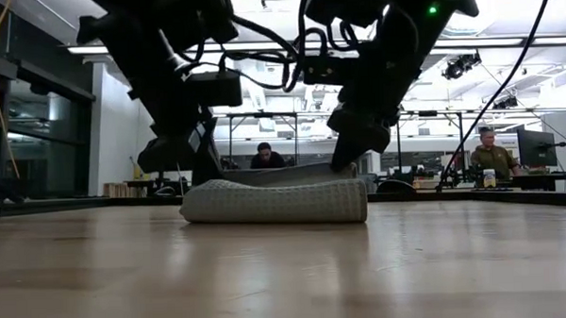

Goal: Fold microfiber towels
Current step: Fold the gray microfiber towel

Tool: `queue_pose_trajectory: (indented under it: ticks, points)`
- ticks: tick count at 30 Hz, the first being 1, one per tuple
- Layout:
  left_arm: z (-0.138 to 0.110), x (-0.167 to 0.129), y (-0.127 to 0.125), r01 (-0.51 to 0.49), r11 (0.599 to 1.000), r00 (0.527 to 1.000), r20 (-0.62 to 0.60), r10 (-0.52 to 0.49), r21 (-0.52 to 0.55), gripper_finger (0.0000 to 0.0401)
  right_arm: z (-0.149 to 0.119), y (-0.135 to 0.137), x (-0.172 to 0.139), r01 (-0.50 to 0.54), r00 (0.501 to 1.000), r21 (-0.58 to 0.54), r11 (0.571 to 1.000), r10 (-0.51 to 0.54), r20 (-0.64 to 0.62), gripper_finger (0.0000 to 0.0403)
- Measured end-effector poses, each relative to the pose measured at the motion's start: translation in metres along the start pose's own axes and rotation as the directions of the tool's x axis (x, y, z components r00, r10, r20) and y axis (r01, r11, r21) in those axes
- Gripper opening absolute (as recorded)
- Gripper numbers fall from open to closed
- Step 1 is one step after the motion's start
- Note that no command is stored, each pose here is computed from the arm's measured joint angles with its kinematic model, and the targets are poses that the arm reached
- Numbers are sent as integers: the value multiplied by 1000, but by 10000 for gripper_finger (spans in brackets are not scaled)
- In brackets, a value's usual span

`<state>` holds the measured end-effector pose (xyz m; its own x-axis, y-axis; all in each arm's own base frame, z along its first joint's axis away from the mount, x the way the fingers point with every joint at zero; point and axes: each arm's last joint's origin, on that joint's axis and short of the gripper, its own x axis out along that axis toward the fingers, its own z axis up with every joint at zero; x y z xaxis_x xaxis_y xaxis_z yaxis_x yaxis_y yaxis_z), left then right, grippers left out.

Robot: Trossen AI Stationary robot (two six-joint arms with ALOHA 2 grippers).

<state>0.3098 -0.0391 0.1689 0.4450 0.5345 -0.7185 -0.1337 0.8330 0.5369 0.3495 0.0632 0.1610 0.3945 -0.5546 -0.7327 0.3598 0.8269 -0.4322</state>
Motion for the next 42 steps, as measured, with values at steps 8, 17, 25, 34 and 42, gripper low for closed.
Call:
queue_pose_trajectory:
  ticks: [8, 17, 25, 34, 42]
  points:
    - [-8, 13, 5, 18, 1000, 1000, 2, -18, -23, 5, 3, -11, 10, -6, 999, 32, 999, 7, -32, 4]
    - [-8, 19, 13, 38, 999, 999, -7, -38, 4, 7, 5, -22, 19, -30, 997, 85, 996, 37, -75, 5]
    - [-5, 20, 13, 56, 998, 998, 24, -57, 34, 8, 3, -24, 20, -35, 994, 76, 997, 43, -105, 48]
    - [-5, 20, 13, 42, 998, 999, 27, -43, 44, 8, 3, -26, 21, -9, 995, 67, 998, 15, -94, 118]
    - [-5, 20, 14, 8, 999, 1000, 27, -9, 48, 73, 4, -27, 22, -13, 995, 57, 998, 18, -95, 141]
